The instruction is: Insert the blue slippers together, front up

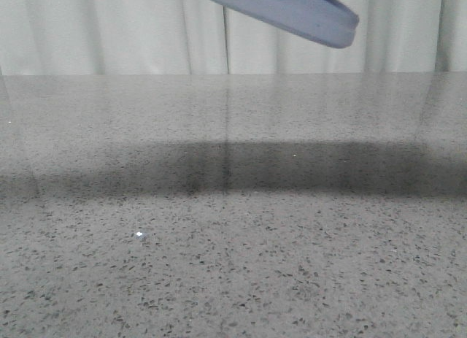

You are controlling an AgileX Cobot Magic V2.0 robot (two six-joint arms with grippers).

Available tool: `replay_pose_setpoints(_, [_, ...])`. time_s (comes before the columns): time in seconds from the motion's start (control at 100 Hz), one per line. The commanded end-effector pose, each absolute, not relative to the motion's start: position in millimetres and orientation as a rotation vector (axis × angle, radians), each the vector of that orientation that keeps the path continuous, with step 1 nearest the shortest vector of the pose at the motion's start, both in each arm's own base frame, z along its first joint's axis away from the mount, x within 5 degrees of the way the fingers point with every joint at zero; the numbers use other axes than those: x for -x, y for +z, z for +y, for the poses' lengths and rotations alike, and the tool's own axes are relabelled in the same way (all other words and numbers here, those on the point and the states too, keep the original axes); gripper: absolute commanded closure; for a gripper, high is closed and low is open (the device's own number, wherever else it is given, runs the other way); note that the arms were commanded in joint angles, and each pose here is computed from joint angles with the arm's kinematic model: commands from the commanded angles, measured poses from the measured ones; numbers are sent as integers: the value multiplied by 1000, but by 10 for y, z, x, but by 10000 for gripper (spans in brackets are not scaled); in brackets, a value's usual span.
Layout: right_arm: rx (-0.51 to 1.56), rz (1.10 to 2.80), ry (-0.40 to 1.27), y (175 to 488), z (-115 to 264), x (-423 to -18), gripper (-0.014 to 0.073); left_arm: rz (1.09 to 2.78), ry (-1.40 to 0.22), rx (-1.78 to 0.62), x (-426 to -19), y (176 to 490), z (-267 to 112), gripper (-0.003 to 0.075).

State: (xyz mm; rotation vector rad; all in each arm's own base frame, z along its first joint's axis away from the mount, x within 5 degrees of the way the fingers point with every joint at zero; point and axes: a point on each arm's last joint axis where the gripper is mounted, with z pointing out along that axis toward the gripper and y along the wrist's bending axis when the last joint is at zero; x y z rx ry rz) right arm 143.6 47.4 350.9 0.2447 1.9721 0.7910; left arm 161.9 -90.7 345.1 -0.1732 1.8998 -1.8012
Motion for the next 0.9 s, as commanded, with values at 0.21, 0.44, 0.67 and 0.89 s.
replay_pose_setpoints(0.21, [-188, 1850, 930, 3667, 572, -1615, 702, 1818, -1993, 43, -1463, 3644, -1018, 694])
replay_pose_setpoints(0.44, [-61, 1870, 1066, 3611, 715, -1727, 702, 1813, -1999, 45, -1463, 3649, -1017, 694])
replay_pose_setpoints(0.67, [58, 1758, 1127, 3673, 781, -1781, 702, 1791, -2032, 40, -1451, 3672, -1017, 694])
replay_pose_setpoints(0.89, [187, 1697, 1174, 3709, 842, -1750, 702, 1789, -2028, 34, -1451, 3672, -1017, 694])
